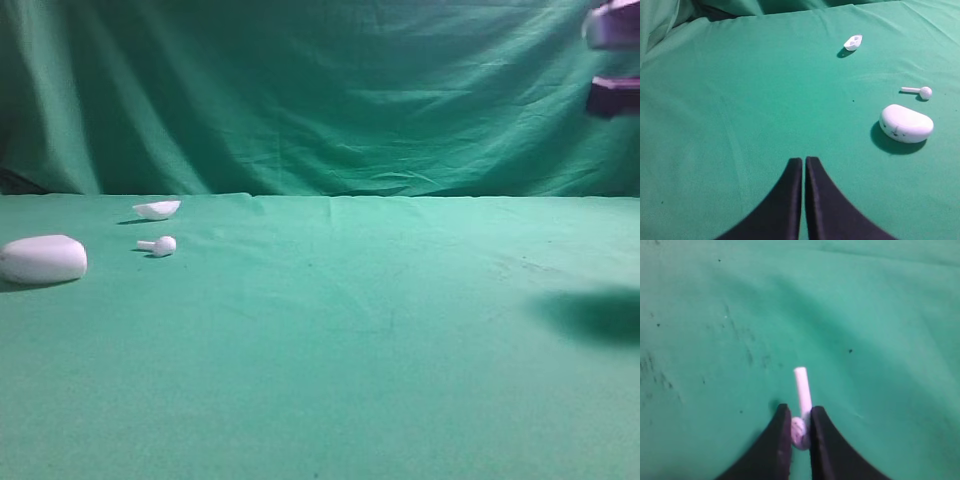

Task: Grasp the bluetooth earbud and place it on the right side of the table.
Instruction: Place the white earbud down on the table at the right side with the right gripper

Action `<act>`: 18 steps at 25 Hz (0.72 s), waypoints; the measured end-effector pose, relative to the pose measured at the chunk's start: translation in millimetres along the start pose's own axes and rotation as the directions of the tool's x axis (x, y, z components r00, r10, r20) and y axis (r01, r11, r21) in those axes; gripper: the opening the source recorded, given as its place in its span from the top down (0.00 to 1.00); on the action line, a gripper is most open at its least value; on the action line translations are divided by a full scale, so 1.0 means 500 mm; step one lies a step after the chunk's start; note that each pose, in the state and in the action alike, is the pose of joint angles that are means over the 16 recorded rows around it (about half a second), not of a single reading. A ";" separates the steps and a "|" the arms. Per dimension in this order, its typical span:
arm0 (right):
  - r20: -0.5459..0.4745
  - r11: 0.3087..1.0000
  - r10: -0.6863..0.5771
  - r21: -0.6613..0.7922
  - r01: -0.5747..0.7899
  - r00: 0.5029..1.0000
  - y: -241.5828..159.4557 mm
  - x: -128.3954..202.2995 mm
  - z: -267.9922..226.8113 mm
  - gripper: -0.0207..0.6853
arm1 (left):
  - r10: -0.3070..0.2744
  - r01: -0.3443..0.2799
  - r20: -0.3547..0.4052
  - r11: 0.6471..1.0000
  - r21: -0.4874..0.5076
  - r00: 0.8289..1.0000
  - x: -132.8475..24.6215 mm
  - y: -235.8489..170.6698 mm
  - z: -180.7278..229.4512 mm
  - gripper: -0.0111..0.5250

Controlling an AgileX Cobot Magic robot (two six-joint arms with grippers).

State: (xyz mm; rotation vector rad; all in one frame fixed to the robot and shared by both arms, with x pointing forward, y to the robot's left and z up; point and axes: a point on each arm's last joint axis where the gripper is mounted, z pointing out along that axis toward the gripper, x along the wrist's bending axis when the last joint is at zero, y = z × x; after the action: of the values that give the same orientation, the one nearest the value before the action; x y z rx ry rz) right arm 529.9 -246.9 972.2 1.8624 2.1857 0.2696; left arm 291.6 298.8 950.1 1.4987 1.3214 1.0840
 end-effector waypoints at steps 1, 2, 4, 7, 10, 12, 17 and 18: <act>-0.004 1.000 0.002 0.003 -0.002 1.000 -0.004 0.000 0.014 0.84 | 0.000 0.000 0.000 1.000 0.000 1.000 0.000 0.000 0.000 0.98; -0.007 1.000 0.003 0.004 -0.003 1.000 -0.006 0.001 0.027 0.84 | 0.000 0.000 0.000 1.000 0.000 1.000 0.000 0.000 0.000 0.98; -0.014 1.000 0.004 0.002 -0.004 1.000 -0.008 0.004 0.048 0.84 | 0.000 0.000 0.000 1.000 0.000 1.000 0.000 0.000 0.000 0.98; -0.021 1.000 0.005 -0.002 -0.005 1.000 -0.006 0.007 0.070 0.83 | 0.000 0.000 0.000 1.000 0.000 1.000 0.000 0.000 0.000 0.98; -0.025 1.000 0.006 -0.005 -0.006 1.000 -0.004 0.009 0.084 0.78 | 0.000 0.000 0.000 1.000 0.000 1.000 0.000 0.000 0.000 0.98; -0.026 1.000 0.006 -0.004 -0.006 1.000 -0.002 0.010 0.088 0.74 | 0.000 0.000 0.000 1.000 0.000 1.000 0.000 0.000 0.000 0.98; -0.025 1.000 0.012 0.009 -0.012 1.000 0.008 0.010 0.085 0.61 | 0.000 0.000 0.000 1.000 0.000 1.000 0.000 0.000 0.000 0.98; -0.025 1.000 0.014 0.010 -0.014 1.000 0.012 0.009 0.081 0.59 | 0.000 0.000 0.000 1.000 0.000 1.000 0.000 0.000 0.000 0.98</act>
State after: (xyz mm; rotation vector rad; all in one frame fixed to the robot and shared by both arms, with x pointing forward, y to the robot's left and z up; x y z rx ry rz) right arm 547.2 -242.3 935.3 1.8904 2.1949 0.2860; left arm 291.6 298.8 950.1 1.4987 1.3214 1.0839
